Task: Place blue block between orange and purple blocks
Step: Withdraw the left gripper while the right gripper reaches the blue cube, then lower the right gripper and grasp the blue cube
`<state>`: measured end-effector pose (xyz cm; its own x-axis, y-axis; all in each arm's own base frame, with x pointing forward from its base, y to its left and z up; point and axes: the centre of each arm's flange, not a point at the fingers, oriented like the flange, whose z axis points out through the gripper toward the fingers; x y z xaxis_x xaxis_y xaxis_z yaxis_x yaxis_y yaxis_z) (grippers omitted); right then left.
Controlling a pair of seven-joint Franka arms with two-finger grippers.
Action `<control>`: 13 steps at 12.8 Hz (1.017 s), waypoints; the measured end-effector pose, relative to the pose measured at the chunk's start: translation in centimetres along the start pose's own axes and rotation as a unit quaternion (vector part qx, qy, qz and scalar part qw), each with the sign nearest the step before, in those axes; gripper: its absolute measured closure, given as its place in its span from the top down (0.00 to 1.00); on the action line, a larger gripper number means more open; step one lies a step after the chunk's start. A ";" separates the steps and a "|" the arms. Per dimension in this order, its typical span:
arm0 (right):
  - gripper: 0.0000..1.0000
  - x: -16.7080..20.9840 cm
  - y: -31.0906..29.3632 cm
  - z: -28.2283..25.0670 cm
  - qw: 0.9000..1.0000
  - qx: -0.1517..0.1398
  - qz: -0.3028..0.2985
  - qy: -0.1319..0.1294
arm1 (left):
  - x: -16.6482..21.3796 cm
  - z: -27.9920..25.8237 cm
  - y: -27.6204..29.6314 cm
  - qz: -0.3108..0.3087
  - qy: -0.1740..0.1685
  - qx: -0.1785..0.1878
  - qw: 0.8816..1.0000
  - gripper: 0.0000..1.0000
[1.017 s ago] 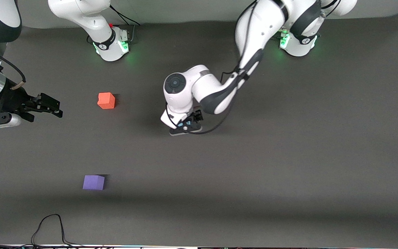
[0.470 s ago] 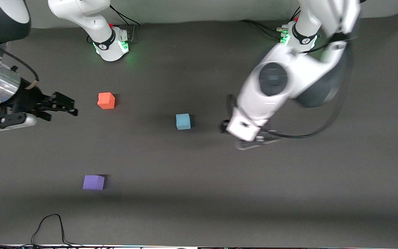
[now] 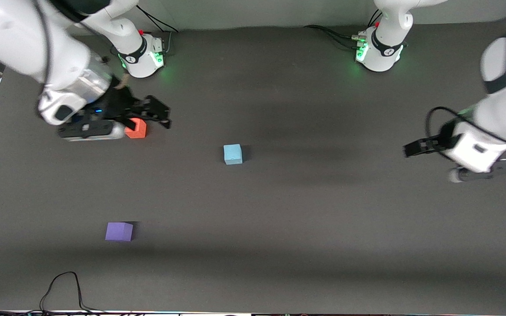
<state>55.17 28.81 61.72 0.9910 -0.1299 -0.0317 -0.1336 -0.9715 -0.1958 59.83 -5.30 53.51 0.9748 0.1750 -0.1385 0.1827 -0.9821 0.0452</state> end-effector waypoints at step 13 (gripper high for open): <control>1.00 -4.1 -10.5 22.0 0.992 -0.123 -0.025 -0.009 | -1.7 -3.8 -4.4 0.038 0.034 0.012 0.999 1.00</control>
<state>52.36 43.95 42.34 0.9959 -0.0781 -0.0457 -0.0759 -0.9960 0.0479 57.88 -1.00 57.29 0.9923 0.1040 -0.0673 0.1062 -0.9939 0.0299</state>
